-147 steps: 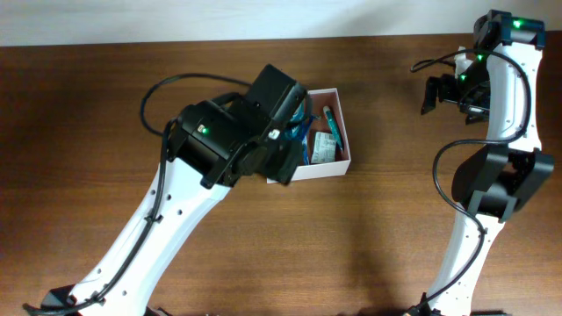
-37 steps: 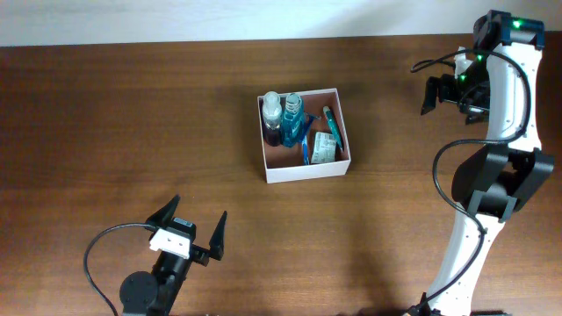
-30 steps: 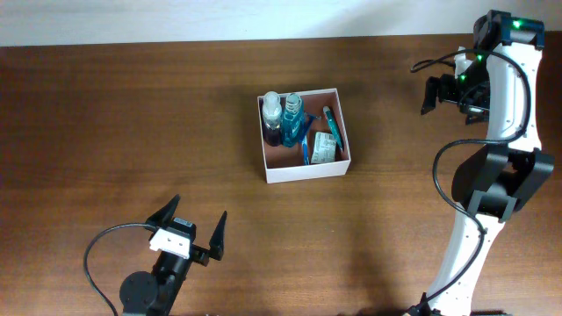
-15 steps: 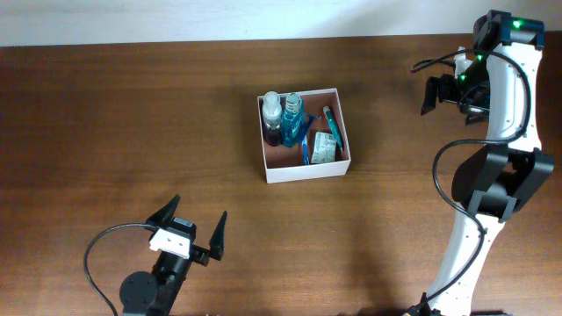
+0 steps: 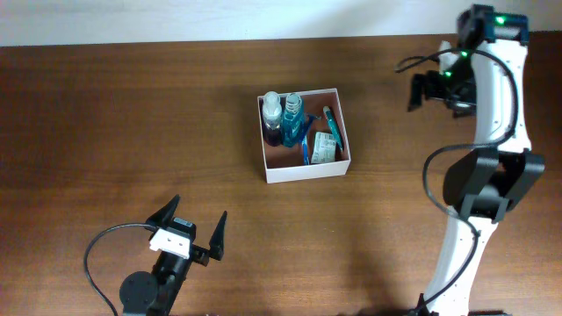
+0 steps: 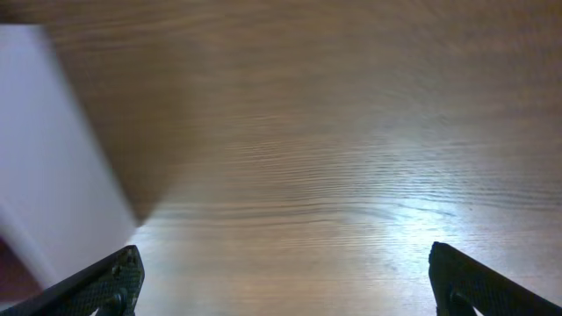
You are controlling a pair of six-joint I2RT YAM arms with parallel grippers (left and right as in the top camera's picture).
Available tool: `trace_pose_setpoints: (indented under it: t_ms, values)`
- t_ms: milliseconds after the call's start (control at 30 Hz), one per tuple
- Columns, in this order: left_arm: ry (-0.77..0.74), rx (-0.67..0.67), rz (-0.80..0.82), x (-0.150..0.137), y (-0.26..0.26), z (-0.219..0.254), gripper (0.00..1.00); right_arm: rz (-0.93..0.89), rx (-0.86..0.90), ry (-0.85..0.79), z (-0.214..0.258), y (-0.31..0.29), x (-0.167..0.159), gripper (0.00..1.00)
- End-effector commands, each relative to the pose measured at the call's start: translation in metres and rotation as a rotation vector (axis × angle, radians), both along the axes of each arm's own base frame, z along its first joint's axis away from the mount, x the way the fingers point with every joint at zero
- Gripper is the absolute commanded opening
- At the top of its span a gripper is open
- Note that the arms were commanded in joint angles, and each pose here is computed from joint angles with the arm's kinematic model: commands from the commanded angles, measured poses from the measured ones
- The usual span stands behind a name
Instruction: Pack container
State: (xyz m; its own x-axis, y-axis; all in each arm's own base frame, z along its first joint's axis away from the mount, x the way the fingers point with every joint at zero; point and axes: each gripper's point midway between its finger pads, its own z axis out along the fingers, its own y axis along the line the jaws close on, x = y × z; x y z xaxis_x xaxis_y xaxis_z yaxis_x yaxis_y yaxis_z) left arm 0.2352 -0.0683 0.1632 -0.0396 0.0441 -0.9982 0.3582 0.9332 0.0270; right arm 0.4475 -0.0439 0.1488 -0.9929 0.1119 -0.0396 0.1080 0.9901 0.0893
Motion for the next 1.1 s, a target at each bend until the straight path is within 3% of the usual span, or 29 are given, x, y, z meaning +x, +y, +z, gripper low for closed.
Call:
trace_pose_setpoints:
  t_ms: [0, 300, 500, 700, 867, 1067]
  values:
    - [-0.002, 0.012, 0.013, 0.000, 0.003, -0.001, 0.99, 0.096, -0.019, -0.169, 0.071, 0.044, -0.009, 0.99]
    - [-0.002, 0.012, 0.013, 0.000, 0.003, -0.001, 0.99, 0.292, 0.002, -0.394, 0.163, 0.125, -0.056, 0.99]
    - [-0.002, 0.012, 0.013, 0.000, 0.003, -0.001, 0.99, 0.288, -0.042, -0.428, 0.176, 0.112, -0.098, 0.99]
    - [-0.002, 0.012, 0.013, 0.000, 0.003, -0.001, 0.99, 0.268, -0.034, -0.680, 0.195, 0.107, -0.113, 0.99]
    - [-0.002, 0.012, 0.013, 0.000, 0.003, -0.001, 0.99, 0.255, -0.030, -0.872, 0.179, 0.102, -0.140, 0.99]
    - [-0.002, 0.012, 0.013, 0.000, 0.003, -0.001, 0.99, 0.245, -0.025, -1.021, 0.122, 0.097, -0.174, 0.99]
